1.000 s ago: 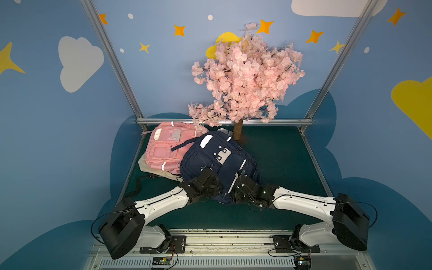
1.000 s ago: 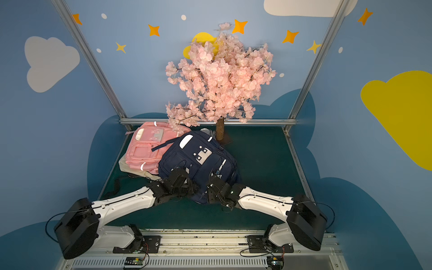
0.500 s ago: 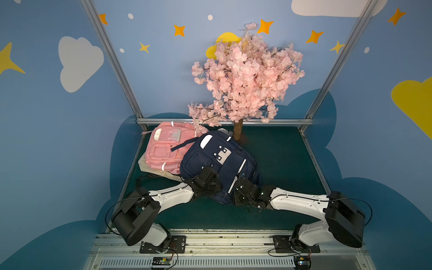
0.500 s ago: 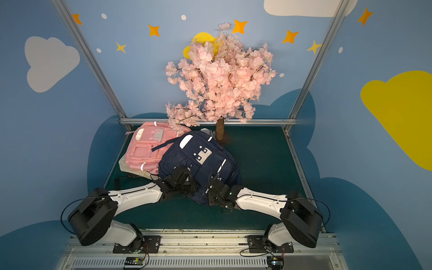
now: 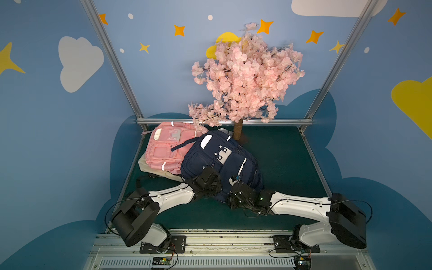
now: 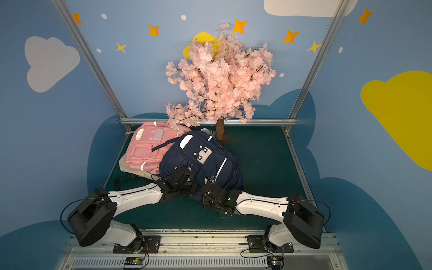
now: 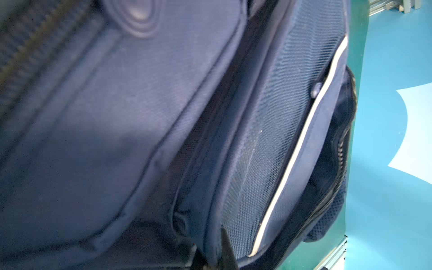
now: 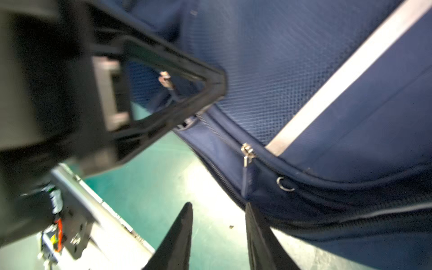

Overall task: Zip up the backpack
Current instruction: Zip the zipper on the backpack.

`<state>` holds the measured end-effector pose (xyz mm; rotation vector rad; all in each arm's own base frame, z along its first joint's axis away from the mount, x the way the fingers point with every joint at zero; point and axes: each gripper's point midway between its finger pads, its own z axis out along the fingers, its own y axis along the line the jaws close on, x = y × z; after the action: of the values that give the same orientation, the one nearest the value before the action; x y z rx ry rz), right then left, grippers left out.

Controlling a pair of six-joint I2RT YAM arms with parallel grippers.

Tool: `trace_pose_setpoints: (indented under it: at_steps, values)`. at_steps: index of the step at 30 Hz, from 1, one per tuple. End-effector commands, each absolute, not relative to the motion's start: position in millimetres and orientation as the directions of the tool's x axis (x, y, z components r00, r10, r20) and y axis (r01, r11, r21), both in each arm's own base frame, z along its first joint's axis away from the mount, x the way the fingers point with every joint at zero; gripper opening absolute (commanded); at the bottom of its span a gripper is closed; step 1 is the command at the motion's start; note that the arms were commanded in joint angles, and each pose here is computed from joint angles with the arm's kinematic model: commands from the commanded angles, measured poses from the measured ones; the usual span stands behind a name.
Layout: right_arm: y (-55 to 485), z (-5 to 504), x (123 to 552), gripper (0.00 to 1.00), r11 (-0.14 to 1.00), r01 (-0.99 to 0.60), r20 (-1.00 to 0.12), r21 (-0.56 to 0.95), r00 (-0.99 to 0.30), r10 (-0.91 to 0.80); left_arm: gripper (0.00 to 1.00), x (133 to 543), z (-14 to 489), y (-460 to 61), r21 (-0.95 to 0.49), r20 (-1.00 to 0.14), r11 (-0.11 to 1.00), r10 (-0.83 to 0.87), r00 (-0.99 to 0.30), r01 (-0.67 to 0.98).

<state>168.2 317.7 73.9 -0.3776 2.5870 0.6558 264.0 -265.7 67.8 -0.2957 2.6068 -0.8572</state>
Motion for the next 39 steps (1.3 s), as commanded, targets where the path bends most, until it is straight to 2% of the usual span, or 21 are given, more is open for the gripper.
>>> trace_pose_setpoints:
  at_steps: [1,4,9,19,21,24,27,39]
  values:
    - [309.3,69.5,178.1,0.38,0.89,-0.302,-0.48,0.342,-0.87,-0.111,0.02,269.6,84.2,-267.5,-0.605,-0.335,0.795,-0.304,-0.892,-0.044]
    - [304.9,65.6,181.3,0.37,0.905,-0.268,-0.482,0.331,-0.872,-0.082,0.02,268.7,84.1,-266.0,-0.602,-0.338,0.798,-0.305,-0.89,-0.045]
    - [314.2,59.1,182.7,0.35,0.899,-0.3,-0.477,0.318,-0.87,-0.122,0.02,268.0,82.9,-268.2,-0.605,-0.333,0.795,-0.302,-0.893,-0.043]
    - [310.4,43.1,194.4,0.26,0.93,-0.276,-0.466,0.244,-0.874,-0.137,0.02,261.4,85.3,-270.0,-0.615,-0.329,0.787,-0.297,-0.896,-0.034]
    - [309.7,43.7,196.7,0.21,0.932,-0.275,-0.468,0.234,-0.873,-0.14,0.02,260.4,85.3,-269.1,-0.618,-0.327,0.786,-0.3,-0.896,-0.037]
    - [303.0,47.7,198.2,0.07,0.945,-0.268,-0.465,0.187,-0.872,-0.155,0.02,259.5,85.3,-265.6,-0.609,-0.332,0.792,-0.302,-0.894,-0.041]
    - [296.0,55.1,195.1,0.0,0.95,-0.271,-0.466,0.155,-0.868,-0.172,0.02,259.8,88.7,-260.7,-0.596,-0.349,0.802,-0.301,-0.888,-0.038]
    - [255.9,79.3,168.4,0.0,0.965,-0.235,-0.435,0.115,-0.886,-0.164,0.02,268.7,115.3,-208.5,-0.52,-0.448,0.852,-0.333,-0.829,-0.062]
